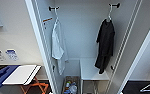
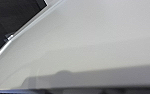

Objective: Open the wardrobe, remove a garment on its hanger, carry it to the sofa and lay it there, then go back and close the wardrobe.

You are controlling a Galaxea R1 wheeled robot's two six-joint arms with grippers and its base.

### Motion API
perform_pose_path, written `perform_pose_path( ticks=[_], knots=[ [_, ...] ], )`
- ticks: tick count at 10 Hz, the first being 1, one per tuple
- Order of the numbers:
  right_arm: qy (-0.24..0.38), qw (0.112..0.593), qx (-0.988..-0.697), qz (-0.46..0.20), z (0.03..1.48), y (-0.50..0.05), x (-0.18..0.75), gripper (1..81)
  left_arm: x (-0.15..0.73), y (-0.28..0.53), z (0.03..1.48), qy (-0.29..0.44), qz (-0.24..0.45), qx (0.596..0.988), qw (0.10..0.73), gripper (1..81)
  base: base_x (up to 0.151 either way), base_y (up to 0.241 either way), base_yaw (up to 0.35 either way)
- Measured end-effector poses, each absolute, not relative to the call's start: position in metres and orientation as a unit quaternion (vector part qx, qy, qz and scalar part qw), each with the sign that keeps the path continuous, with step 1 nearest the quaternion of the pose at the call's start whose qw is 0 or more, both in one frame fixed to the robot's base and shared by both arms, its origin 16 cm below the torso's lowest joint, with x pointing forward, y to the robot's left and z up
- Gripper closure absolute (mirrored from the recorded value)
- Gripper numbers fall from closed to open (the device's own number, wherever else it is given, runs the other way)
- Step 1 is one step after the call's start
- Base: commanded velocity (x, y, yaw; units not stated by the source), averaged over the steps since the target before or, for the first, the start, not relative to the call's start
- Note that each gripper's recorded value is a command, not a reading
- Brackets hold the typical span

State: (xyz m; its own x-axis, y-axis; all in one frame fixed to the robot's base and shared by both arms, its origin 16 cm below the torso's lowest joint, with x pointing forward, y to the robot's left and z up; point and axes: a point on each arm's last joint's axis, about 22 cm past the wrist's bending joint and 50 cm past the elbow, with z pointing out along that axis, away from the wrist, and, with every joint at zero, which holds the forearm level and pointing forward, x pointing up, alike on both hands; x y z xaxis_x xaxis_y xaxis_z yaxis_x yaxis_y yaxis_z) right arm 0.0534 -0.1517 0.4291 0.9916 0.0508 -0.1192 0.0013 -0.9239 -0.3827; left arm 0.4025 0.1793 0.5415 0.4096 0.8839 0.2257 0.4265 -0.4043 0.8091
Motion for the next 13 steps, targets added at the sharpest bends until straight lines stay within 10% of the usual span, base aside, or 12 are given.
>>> perform_pose_path(
  ticks=[4,13],
  knots=[
    [-0.015,0.198,-0.978,0.058,0.43,-0.147,0.063,1.0,0.372,0.241,0.523,0.431,0.351,0.779,0.291,1.0,0.0,0.0,0.0],
    [-0.019,0.201,-0.978,0.057,0.431,-0.14,0.064,1.0,0.277,0.117,0.542,0.164,0.183,0.883,0.399,1.0,0.0,0.0,0.0]
  ],
)
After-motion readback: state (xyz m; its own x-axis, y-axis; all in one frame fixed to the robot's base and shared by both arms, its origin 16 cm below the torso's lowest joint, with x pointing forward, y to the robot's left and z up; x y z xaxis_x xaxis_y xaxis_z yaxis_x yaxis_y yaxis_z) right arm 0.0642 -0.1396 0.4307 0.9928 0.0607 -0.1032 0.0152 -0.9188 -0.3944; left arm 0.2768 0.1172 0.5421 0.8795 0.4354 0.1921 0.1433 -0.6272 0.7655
